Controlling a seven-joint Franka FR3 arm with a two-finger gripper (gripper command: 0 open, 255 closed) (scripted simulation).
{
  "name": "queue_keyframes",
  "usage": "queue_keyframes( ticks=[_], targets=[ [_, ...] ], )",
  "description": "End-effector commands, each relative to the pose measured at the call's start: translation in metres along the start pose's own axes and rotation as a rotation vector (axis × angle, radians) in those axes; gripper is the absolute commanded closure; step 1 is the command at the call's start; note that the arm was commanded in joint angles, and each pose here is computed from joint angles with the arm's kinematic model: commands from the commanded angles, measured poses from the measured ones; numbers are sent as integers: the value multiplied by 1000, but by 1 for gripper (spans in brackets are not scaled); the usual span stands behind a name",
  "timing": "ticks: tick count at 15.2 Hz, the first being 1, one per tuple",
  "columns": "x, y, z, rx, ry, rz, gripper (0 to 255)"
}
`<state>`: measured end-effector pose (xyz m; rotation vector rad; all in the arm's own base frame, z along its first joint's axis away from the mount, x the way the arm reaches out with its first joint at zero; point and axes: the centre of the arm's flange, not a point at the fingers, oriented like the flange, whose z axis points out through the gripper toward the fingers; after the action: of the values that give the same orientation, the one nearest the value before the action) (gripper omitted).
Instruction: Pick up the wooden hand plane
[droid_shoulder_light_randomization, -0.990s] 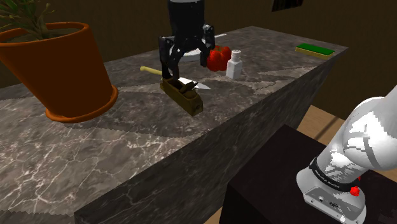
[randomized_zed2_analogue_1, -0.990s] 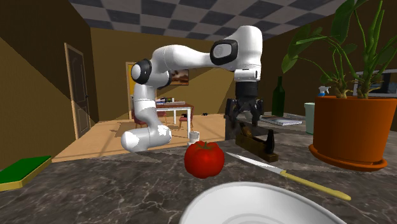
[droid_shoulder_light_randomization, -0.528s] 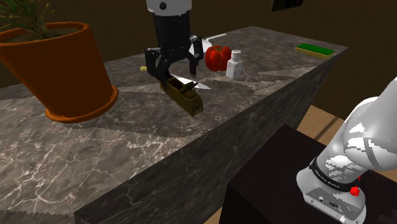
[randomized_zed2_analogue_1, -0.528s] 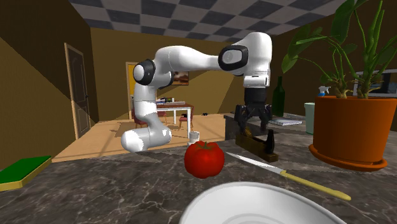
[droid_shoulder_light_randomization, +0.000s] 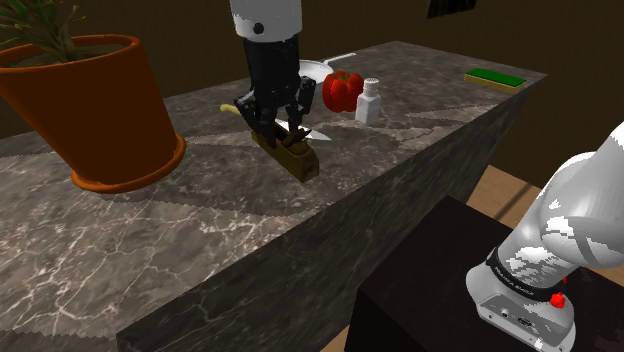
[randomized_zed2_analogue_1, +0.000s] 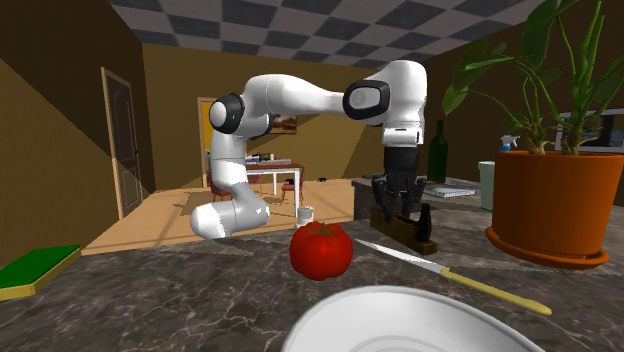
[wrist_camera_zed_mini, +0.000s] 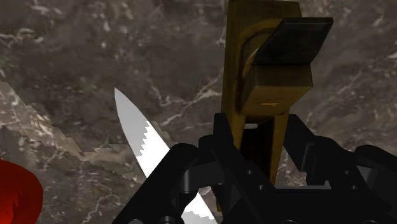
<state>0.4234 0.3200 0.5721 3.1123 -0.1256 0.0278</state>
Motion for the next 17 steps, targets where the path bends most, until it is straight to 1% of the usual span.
queue_keyframes(
  ticks=[1, 6, 17],
  targets=[
    [0, 0, 0, 0, -1, 0, 255],
    [0, 0, 1, 0, -1, 0, 255],
    [1, 2, -57, 0, -1, 0, 255]
  ],
)
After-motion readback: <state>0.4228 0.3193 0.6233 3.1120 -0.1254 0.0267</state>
